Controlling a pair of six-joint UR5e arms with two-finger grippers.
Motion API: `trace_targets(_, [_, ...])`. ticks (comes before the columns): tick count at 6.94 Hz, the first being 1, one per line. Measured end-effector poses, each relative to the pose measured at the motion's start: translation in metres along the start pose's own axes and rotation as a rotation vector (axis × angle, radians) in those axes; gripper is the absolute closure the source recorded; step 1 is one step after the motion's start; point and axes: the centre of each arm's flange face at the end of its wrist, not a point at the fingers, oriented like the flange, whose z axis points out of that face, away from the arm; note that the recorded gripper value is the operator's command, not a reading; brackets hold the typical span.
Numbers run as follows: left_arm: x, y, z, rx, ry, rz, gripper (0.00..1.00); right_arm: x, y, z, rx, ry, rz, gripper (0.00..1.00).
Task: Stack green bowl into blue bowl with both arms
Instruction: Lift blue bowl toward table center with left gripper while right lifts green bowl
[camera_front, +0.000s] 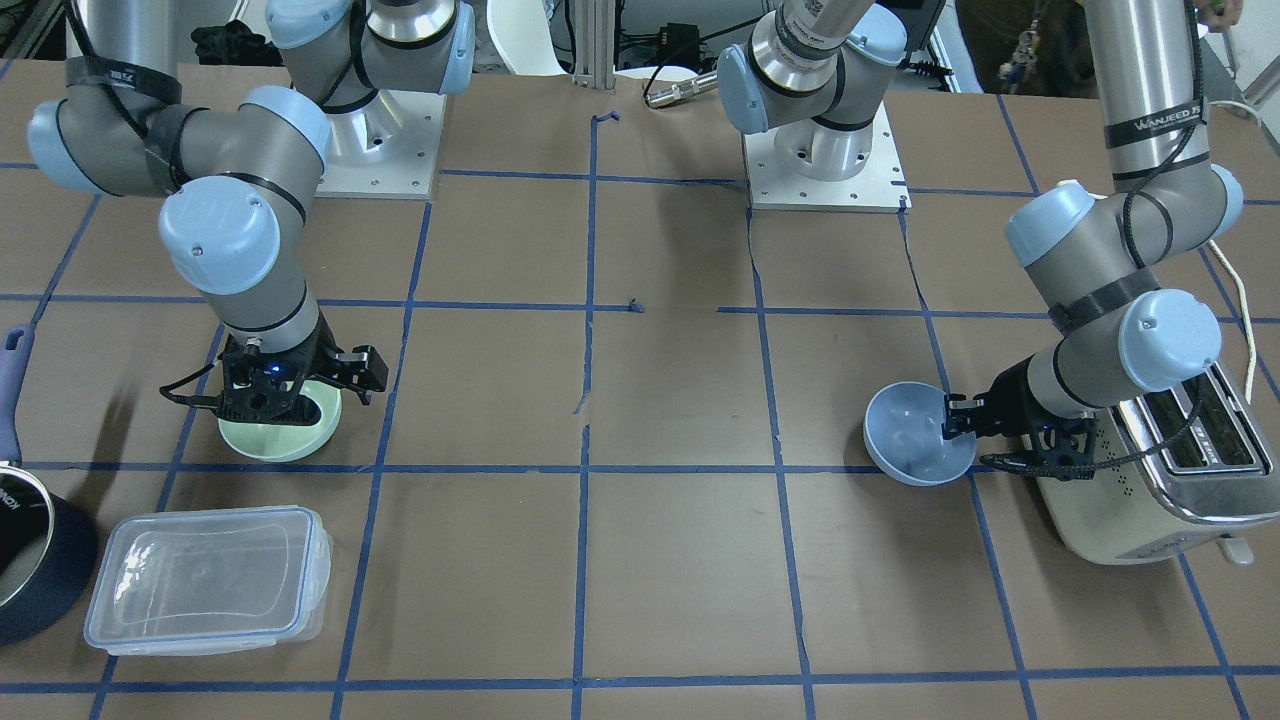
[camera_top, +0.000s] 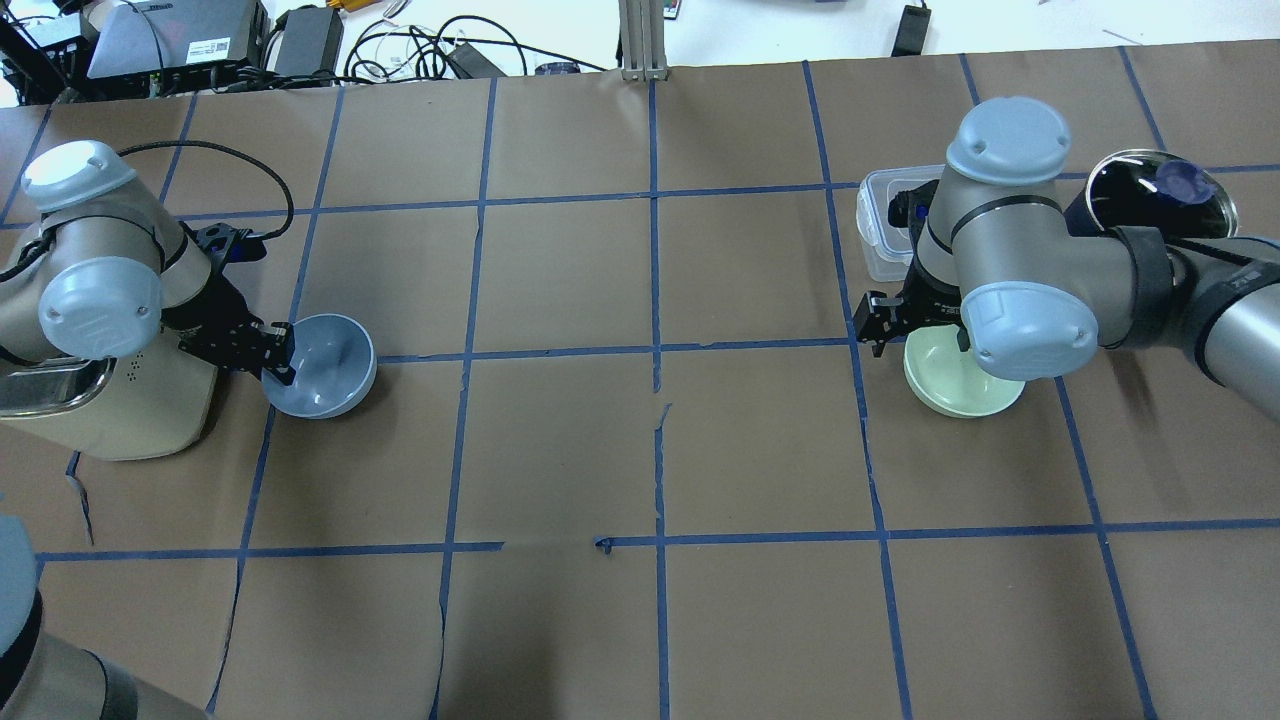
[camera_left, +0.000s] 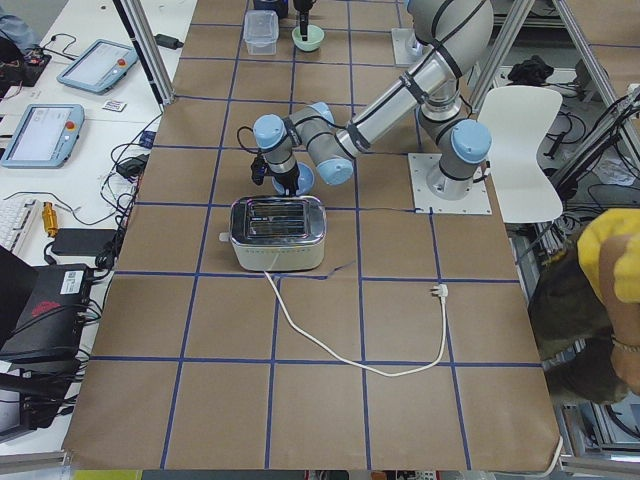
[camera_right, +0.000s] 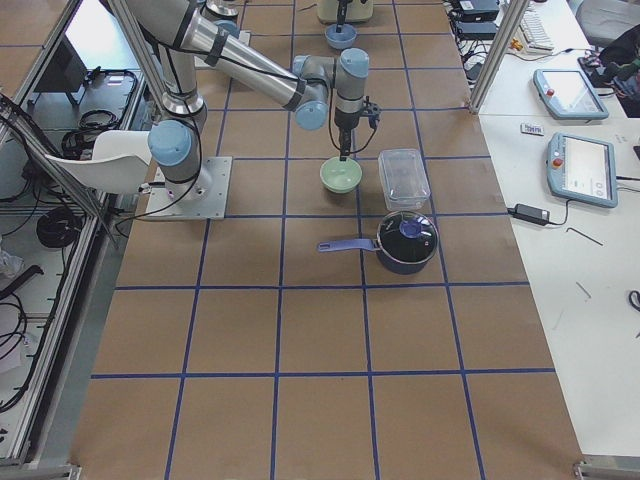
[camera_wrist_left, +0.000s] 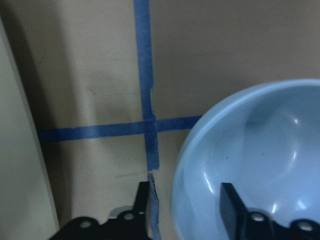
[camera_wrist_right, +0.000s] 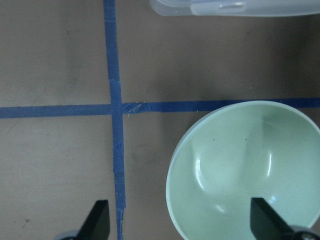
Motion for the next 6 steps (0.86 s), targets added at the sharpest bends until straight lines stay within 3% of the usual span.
trace_targets(2, [0.01,0.0,-0.01,0.015,0.01,0.005,1.0,-0.001,0.004,0.017,0.013,0.002,-0.015,0.0])
trace_targets(4, [0.061,-0.005,-0.053,0.045,0.031,0.008,1.0,-0.001,0.001,0.024,0.033,0.006,-0.061,0.01])
trace_targets(6, [0.137,-0.019,-0.08,0.06,0.037,-0.011,1.0,0.002,0.002,0.039,0.031,0.021,-0.092,0.26])
